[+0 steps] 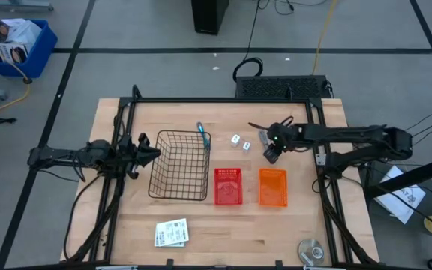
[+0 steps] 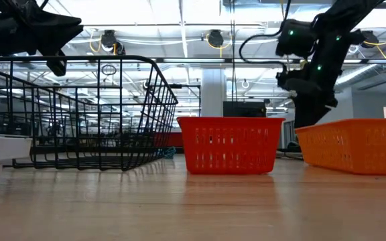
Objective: Pick and place items into bin
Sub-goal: Put the white USB cable into the black basket
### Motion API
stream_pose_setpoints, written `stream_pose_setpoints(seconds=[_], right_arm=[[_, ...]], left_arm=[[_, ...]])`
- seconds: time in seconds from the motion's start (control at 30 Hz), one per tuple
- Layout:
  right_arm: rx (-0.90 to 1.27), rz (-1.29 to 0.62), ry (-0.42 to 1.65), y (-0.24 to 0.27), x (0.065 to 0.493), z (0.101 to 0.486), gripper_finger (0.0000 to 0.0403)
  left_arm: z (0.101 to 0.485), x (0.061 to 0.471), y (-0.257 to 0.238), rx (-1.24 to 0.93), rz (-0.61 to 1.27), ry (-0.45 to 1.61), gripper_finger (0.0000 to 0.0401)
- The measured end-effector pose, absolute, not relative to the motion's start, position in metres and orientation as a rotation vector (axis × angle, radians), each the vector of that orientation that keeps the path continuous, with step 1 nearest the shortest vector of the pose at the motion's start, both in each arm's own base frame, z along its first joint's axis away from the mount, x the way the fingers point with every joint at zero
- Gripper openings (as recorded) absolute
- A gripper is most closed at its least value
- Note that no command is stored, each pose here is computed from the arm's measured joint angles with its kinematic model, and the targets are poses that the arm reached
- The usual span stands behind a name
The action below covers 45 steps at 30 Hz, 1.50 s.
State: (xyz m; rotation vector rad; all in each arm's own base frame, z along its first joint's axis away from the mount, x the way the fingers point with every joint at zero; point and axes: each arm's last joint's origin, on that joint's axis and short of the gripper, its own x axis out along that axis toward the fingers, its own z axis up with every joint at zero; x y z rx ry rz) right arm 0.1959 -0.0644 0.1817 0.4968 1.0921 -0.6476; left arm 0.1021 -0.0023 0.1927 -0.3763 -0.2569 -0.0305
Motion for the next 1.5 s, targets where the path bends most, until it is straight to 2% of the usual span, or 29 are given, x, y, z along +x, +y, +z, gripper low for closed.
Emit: stream_pose_setpoints(seconds=[0.47, 0.8, 0.97, 1.17, 1.5], right_arm=[[0.494, -0.663, 1.257, -0.068, 0.208, 0.148, 0.0148], [0.476, -0.652, 1.283, -0.071, 0.218, 0.131, 0.0146], [0.475, -0.649, 1.267, -0.072, 0.220, 0.131, 0.0111], [0.470, -0.642, 1.216, -0.073, 0.223, 0.133, 0.0018], [0.440, -0.681, 1.146, -0.076, 0.227, 0.135, 0.0006]], left_arm=[[0.192, 0.102, -0.002, -0.358, -0.027, -0.248, 0.0058], [0.192, 0.102, -0.002, -0.355, -0.027, -0.248, 0.0058], [0.192, 0.102, -0.002, -0.358, -0.027, -0.247, 0.0058], [0.192, 0.102, -0.002, -0.375, -0.029, -0.248, 0.0058], [0.192, 0.102, -0.002, -0.382, -0.031, -0.249, 0.0058]])
